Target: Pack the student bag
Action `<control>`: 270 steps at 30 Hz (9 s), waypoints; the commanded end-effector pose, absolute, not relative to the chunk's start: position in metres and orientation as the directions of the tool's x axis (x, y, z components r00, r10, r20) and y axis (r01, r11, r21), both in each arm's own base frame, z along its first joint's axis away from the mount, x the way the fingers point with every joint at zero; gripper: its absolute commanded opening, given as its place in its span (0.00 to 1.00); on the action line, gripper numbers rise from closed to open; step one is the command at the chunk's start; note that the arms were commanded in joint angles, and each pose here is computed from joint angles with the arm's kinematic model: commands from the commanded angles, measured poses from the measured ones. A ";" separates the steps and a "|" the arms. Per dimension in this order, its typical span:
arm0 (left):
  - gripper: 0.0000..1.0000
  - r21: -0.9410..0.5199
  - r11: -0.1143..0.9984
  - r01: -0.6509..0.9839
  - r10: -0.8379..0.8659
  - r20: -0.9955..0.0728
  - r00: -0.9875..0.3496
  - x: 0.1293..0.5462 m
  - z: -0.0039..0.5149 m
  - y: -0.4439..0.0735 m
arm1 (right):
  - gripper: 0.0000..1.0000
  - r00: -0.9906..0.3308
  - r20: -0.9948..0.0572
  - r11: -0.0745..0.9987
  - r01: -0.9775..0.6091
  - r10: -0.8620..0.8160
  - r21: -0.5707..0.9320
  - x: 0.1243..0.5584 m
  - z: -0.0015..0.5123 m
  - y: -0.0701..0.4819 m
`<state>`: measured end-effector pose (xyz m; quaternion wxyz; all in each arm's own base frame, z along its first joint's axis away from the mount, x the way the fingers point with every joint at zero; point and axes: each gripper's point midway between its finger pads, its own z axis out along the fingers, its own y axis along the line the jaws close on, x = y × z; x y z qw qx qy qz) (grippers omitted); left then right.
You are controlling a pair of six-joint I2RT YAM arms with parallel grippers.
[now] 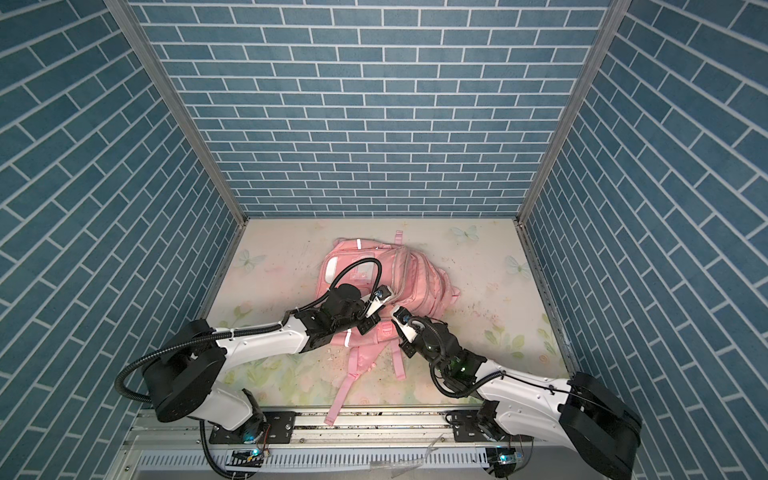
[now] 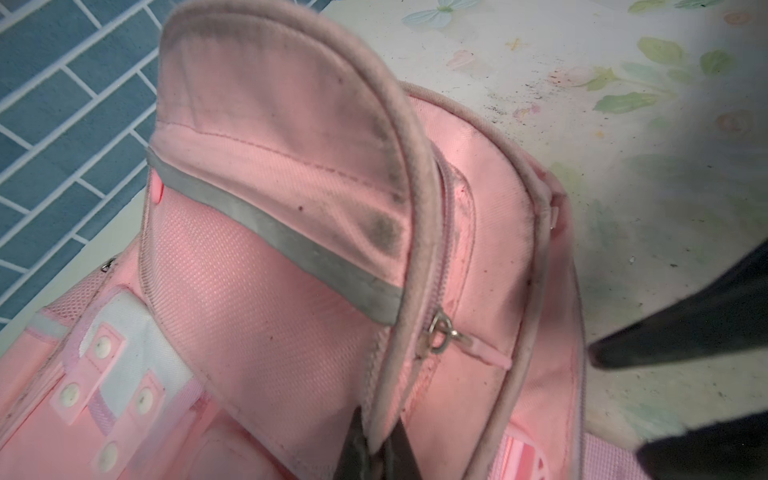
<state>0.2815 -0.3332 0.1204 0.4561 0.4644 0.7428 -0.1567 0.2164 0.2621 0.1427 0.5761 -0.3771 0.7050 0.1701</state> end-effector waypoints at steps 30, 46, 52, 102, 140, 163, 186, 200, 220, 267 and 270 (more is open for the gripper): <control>0.00 0.155 0.516 0.843 0.492 -0.858 -0.144 0.269 0.135 -0.342 | 0.00 -0.015 -0.964 0.820 -0.529 -0.267 -0.218 0.255 0.148 0.250; 0.00 0.051 0.489 0.871 0.461 -0.863 -0.209 0.259 0.143 -0.352 | 0.23 0.038 -0.924 0.730 -0.601 -0.380 -0.325 0.243 0.145 0.251; 0.00 -0.030 0.525 0.851 0.398 -0.875 -0.276 0.263 0.154 -0.362 | 0.35 0.089 -0.934 0.711 -0.625 -0.346 -0.322 0.233 0.155 0.257; 0.00 -0.152 0.593 0.791 0.316 -0.859 -0.402 0.274 0.162 -0.377 | 0.30 -0.068 -0.957 0.817 -0.539 -0.282 -0.203 0.261 0.137 0.239; 0.00 -0.124 0.589 0.799 0.361 -0.844 -0.397 0.270 0.158 -0.372 | 0.25 -0.066 -0.929 0.824 -0.488 -0.365 -0.289 0.267 0.131 0.220; 0.00 -0.127 0.588 0.799 0.362 -0.841 -0.401 0.270 0.156 -0.373 | 0.20 -0.030 -0.924 0.753 -0.590 -0.382 -0.292 0.259 0.129 0.236; 0.00 -0.084 0.578 0.812 0.405 -0.834 -0.375 0.269 0.154 -0.368 | 0.00 -0.083 -0.954 0.745 -0.645 -0.289 -0.169 0.266 0.135 0.244; 0.00 0.160 0.532 0.831 0.659 -0.695 -0.288 0.259 0.126 -0.315 | 0.00 -0.332 -0.917 0.884 -0.465 -0.222 -0.046 0.308 0.126 0.175; 0.26 0.337 0.485 0.807 0.750 -0.634 -0.187 0.329 0.154 -0.218 | 0.00 -0.222 -0.929 0.744 -0.664 -0.297 -0.079 0.271 0.143 0.254; 0.00 -0.709 0.705 -0.007 -0.473 -0.464 -0.749 0.299 0.149 -0.260 | 0.00 -0.246 -0.934 0.782 -0.621 -0.258 -0.053 0.273 0.147 0.257; 0.00 -0.677 0.736 0.004 -0.448 -0.491 -0.747 0.295 0.148 -0.240 | 0.00 -0.285 -0.936 0.821 -0.571 -0.206 -0.007 0.290 0.152 0.232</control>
